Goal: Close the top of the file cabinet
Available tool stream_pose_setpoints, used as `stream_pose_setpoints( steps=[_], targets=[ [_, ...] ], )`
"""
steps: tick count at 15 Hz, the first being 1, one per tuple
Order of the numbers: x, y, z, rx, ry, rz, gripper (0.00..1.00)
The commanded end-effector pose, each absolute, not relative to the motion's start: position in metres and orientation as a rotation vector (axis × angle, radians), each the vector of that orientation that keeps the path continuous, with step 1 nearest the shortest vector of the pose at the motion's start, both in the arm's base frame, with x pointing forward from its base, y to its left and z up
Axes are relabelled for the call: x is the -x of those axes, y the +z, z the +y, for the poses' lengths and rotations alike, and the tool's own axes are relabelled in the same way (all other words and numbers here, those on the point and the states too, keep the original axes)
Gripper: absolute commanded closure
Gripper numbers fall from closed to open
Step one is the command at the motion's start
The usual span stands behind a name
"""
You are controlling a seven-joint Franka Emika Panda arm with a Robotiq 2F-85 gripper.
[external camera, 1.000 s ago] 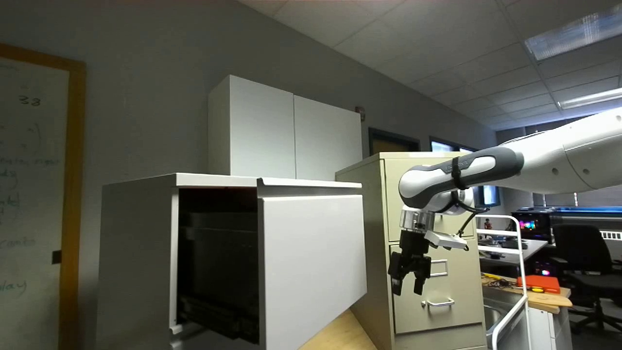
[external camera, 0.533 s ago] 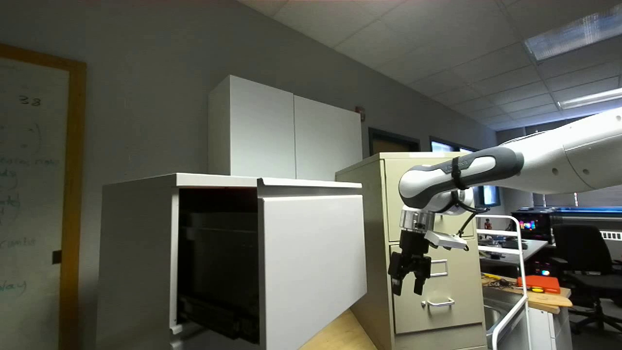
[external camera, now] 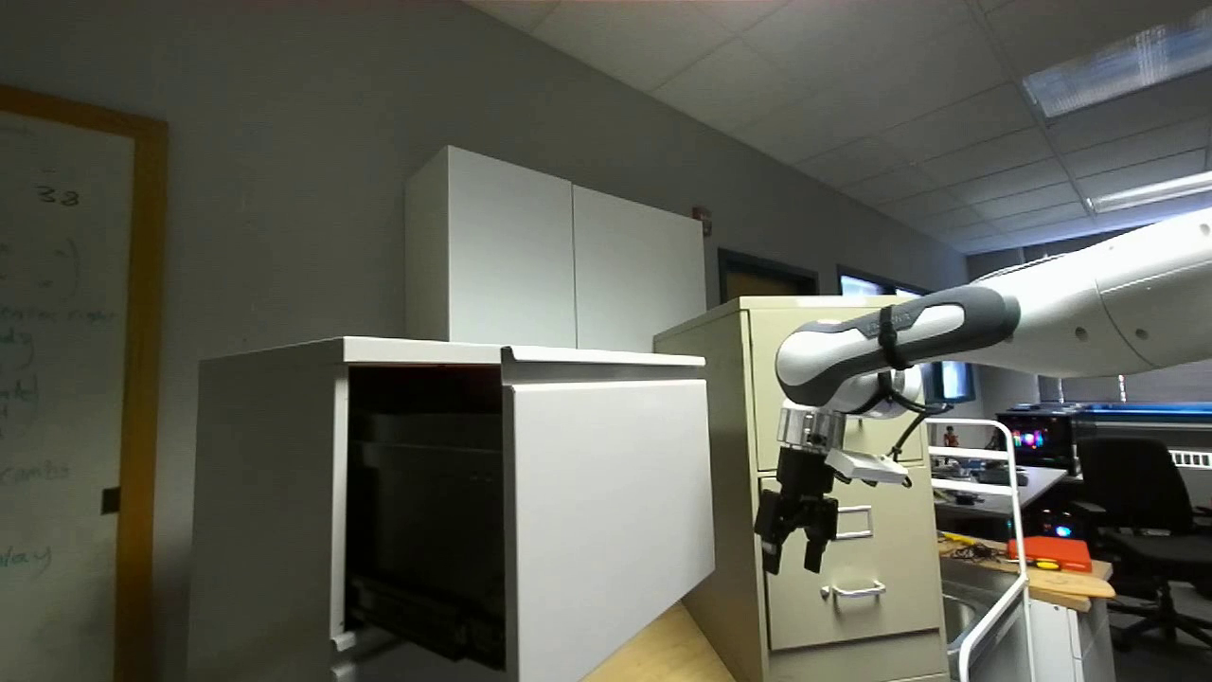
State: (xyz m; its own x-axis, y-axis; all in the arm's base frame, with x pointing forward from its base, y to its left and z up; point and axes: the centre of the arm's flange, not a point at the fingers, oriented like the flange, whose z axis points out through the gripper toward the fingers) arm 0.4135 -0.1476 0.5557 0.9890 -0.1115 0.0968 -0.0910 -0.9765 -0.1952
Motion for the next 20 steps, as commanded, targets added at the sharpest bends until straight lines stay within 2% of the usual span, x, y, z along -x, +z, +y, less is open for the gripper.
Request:
stream_pose_setpoints(
  steps=[1, 6, 7, 8, 9, 12, 18, 20],
  targets=[
    [-0.414, 0.572, -0.139, 2.952, -0.245, 0.131, 0.00],
    [-0.411, 0.606, -0.123, 2.948, -0.373, 0.073, 0.00],
    [-0.410, 0.615, -0.117, 2.948, -0.408, 0.064, 0.25],
    [-0.409, 0.624, -0.113, 2.946, -0.442, 0.044, 0.25],
    [-0.407, 0.633, -0.106, 2.945, -0.480, 0.021, 0.31],
    [-0.405, 0.660, -0.087, 2.915, -0.583, -0.057, 0.57],
    [-0.418, 0.704, -0.044, 2.832, -0.836, -0.248, 0.98],
    [-0.431, 0.712, -0.036, 2.802, -0.864, -0.320, 1.00]
  ],
)
